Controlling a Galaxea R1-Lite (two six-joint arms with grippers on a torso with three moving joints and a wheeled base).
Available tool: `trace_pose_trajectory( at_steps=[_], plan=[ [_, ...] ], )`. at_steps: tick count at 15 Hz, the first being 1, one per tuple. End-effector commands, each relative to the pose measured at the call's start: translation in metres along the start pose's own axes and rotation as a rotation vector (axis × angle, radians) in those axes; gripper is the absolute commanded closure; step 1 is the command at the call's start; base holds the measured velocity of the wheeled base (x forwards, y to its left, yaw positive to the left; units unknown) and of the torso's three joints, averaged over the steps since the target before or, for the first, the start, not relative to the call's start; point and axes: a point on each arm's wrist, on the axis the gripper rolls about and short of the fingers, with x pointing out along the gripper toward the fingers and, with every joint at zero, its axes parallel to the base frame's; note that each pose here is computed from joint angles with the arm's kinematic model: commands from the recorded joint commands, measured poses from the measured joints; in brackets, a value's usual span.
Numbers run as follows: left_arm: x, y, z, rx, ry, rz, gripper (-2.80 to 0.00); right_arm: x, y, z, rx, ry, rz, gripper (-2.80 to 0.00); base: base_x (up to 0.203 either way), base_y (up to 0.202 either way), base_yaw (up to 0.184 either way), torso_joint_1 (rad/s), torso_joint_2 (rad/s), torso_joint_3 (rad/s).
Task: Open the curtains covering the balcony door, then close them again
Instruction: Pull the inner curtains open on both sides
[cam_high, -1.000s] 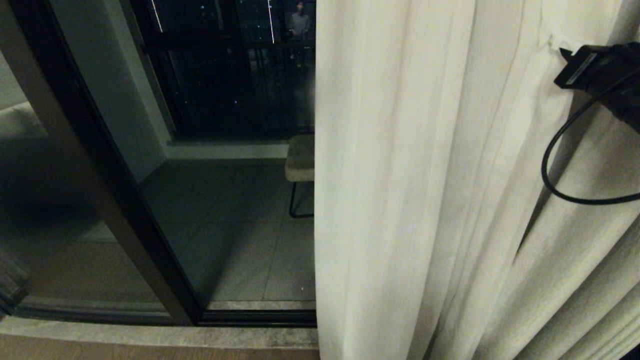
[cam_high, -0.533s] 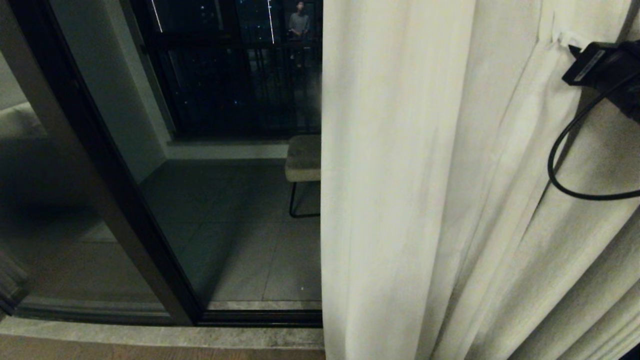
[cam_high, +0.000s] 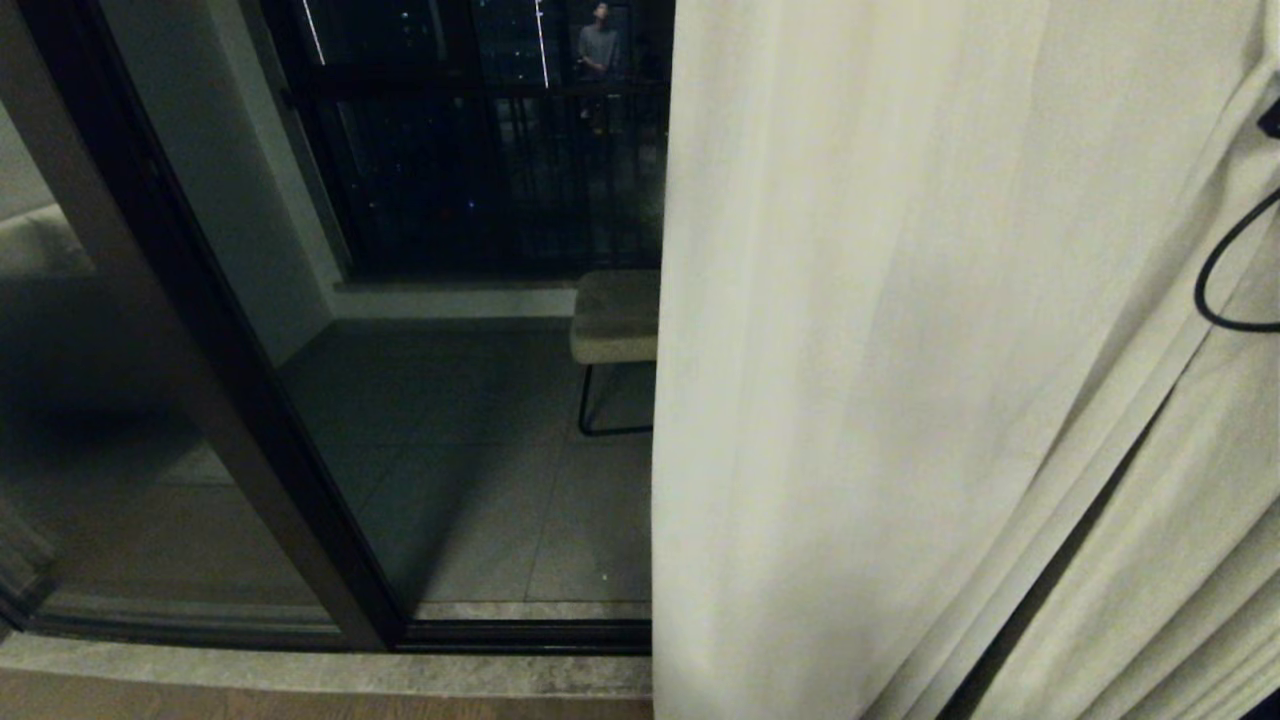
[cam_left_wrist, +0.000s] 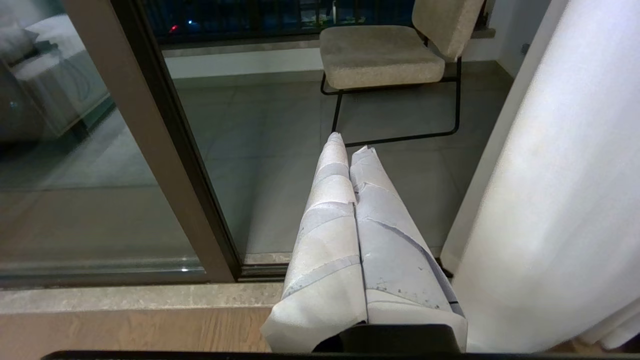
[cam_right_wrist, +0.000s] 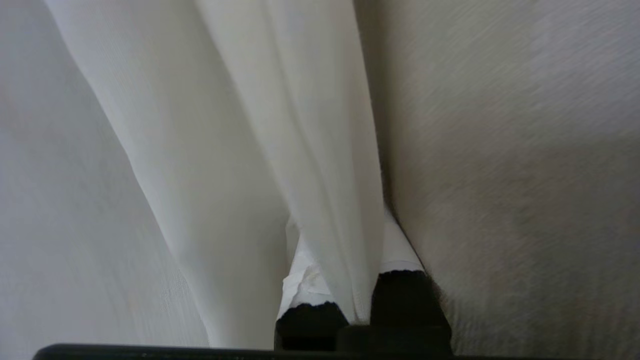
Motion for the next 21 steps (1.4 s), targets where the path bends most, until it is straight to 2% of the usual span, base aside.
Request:
trace_pose_trajectory(
  at_steps=[1,6,9,12,15,19,21],
  plan=[
    [0.0,0.0,0.0,0.0,0.0,0.0,0.0,0.011,-0.035,-0.002,-0.022,-0.003,-0.083,0.0,0.0,0.0,0.0,0.0,0.0,0.0],
    [0.0,0.0,0.0,0.0,-0.001,0.0,0.0,0.02,-0.1,-0.005,-0.086,-0.02,-0.221,0.0,0.0,0.0,0.0,0.0,0.0,0.0],
    [0.0,0.0,0.0,0.0,0.0,0.0,0.0,0.02,-0.131,-0.007,-0.114,-0.016,-0.284,0.0,0.0,0.0,0.0,0.0,0.0,0.0],
    [0.0,0.0,0.0,0.0,-0.001,0.0,0.0,0.019,-0.152,-0.009,-0.134,-0.02,-0.323,0.0,0.0,0.0,0.0,0.0,0.0,0.0],
    [0.0,0.0,0.0,0.0,0.0,0.0,0.0,0.018,-0.165,-0.011,-0.145,-0.02,-0.347,0.0,0.0,0.0,0.0,0.0,0.0,0.0],
    [0.0,0.0,0.0,0.0,0.0,0.0,0.0,0.017,-0.163,-0.008,-0.148,-0.024,-0.346,0.0,0.0,0.0,0.0,0.0,0.0,0.0],
    [0.0,0.0,0.0,0.0,-0.001,0.0,0.0,0.015,-0.155,0.0,-0.15,-0.021,-0.288,0.0,0.0,0.0,0.0,0.0,0.0,0.0]
  ],
)
